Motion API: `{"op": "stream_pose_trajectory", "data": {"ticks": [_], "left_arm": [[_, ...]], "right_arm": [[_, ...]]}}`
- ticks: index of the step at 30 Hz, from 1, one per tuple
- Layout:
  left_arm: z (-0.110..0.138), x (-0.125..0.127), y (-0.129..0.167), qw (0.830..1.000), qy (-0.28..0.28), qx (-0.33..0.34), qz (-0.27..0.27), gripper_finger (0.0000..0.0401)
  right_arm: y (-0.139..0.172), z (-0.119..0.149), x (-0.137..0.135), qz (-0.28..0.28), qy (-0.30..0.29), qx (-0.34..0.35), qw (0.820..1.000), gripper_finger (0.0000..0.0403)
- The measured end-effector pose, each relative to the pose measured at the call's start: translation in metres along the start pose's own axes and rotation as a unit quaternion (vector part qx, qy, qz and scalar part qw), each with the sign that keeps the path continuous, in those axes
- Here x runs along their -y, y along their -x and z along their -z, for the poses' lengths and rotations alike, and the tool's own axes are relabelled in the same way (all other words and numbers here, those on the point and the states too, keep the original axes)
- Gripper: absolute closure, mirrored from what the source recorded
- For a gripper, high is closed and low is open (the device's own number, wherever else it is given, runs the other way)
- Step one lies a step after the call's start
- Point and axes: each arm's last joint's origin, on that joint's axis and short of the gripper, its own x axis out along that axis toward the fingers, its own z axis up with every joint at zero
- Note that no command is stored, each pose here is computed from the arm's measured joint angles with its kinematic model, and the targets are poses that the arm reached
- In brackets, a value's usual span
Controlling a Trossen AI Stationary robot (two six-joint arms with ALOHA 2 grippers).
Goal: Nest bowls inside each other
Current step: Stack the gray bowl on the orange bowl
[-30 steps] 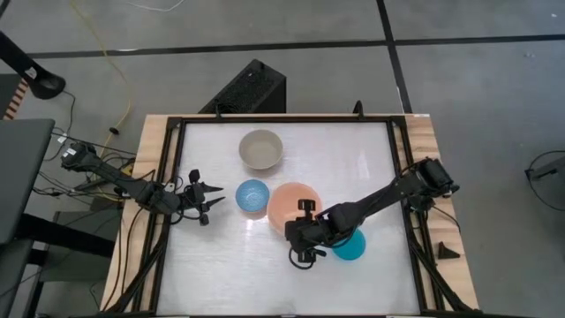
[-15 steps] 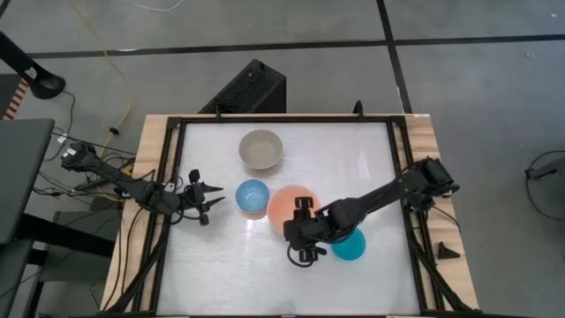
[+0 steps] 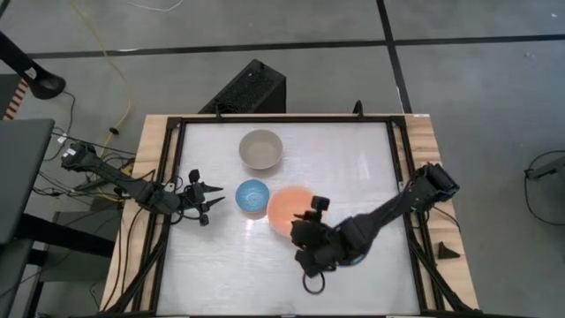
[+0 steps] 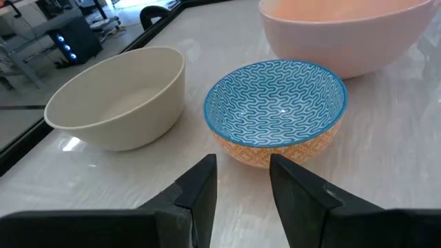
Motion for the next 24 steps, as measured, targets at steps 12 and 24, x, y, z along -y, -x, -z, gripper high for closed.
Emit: {"op": "stream_pose_trajectory", "data": {"ticks": [12,24], "left_arm": [[0.0,0.0,0.0,1.0,0.001,0.001,0.0,0.0276],[0.0,0.0,0.0,1.0,0.001,0.001,0.0,0.0276]], "right_arm": [[-0.026,0.036,-0.057,0.091,0.01,0.022,0.996,0.0379],[-0.035,0.049,-0.061,0.036,-0.046,-0.04,0.997,0.0374]]}}
